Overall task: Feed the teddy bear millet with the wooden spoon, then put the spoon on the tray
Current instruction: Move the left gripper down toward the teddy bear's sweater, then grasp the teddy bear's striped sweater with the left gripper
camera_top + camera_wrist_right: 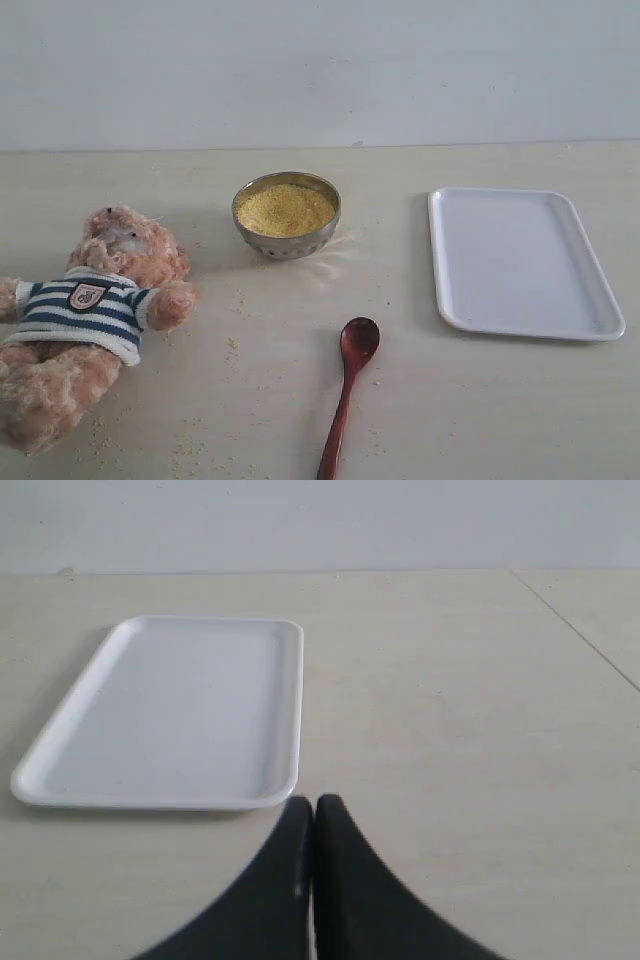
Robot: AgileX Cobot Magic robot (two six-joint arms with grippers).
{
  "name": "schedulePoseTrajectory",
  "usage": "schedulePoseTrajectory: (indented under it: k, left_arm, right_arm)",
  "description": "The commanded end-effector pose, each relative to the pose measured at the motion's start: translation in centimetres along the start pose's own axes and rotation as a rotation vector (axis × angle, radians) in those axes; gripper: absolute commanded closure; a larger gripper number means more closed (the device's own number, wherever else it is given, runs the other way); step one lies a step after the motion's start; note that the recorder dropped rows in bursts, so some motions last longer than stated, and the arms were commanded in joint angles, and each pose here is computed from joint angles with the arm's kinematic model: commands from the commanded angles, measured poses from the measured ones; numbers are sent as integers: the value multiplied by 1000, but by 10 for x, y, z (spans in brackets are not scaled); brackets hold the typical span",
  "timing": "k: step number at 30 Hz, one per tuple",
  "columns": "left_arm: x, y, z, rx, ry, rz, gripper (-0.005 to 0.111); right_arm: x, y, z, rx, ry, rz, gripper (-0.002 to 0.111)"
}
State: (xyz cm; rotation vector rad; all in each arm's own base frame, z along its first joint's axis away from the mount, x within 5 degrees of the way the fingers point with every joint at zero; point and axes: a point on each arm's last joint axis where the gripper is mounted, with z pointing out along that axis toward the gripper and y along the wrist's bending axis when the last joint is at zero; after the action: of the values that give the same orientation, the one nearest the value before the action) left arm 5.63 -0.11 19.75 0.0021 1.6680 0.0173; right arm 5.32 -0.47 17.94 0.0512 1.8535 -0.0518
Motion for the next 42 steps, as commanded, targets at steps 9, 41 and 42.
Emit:
schedulePoseTrajectory:
  k: [9,41,42]
  left_arm:
    - [-53,31,-24,-140,-751,-645,102]
    - [-54,2,227,193,1256,-33,102]
    - [-52,2,229,195,1256,-29,102]
  right_arm:
    - [-1,0,-1,-2,-10,-4,108]
    - [-1,0,-1,-2,-10,-4,108]
    - [-1,0,-1,-2,-10,-4,108]
